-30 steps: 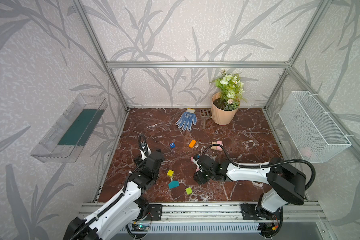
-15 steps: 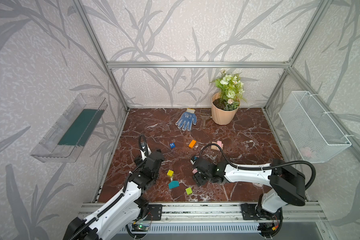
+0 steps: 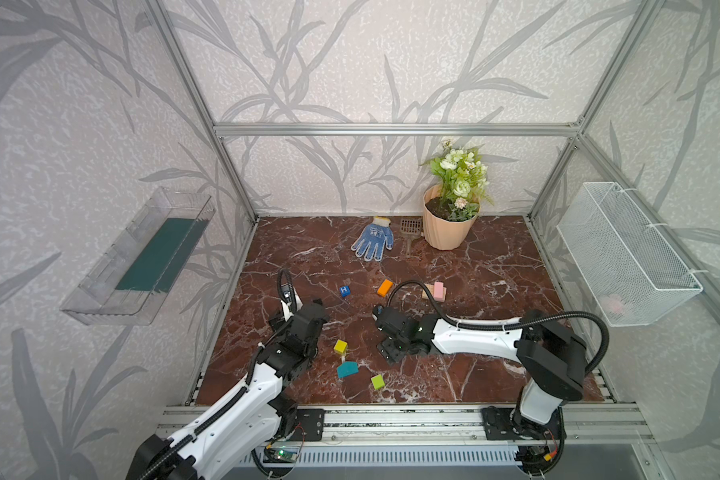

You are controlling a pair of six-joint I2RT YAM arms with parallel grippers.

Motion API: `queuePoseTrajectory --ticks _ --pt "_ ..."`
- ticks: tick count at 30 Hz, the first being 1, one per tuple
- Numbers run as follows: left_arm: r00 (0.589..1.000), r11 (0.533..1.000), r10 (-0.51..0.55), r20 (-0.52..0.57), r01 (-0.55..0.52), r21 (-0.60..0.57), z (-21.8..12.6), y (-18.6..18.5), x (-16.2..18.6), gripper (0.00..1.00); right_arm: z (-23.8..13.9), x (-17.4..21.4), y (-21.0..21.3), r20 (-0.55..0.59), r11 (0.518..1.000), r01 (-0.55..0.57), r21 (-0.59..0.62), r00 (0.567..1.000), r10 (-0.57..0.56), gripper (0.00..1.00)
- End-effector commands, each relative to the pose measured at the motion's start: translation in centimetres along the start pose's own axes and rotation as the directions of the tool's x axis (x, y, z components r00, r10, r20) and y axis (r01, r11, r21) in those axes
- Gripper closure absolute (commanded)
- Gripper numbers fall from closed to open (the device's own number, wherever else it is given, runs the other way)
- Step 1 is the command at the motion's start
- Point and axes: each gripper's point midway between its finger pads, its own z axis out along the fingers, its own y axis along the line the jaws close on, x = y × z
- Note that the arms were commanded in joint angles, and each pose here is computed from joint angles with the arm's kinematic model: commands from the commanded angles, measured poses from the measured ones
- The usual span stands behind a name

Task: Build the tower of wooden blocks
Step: 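Lower the right gripper and close it on a pink block, then lift the pink block up with the right gripper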

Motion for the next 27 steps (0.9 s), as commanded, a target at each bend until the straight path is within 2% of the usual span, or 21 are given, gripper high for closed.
queuePoseTrajectory --ticks 1,11,27 --pt "1.000 1.000 -0.022 0.021 0.022 -0.011 -0.1 0.2 -0.8 0.03 0.1 0.3 -0.9 -0.040 0.999 0.027 0.034 0.999 -0.026 0.16" --pt "1.000 1.000 -0.019 0.018 0.019 -0.010 -0.1 0.1 -0.8 0.03 1.5 0.4 -1.5 -0.095 0.998 0.038 0.042 0.995 -0.033 0.17" --pt "1.000 1.000 -0.021 0.021 0.021 -0.012 -0.1 0.1 -0.8 0.03 2.3 0.7 -0.9 -0.126 0.999 0.043 0.013 0.991 -0.041 0.31"
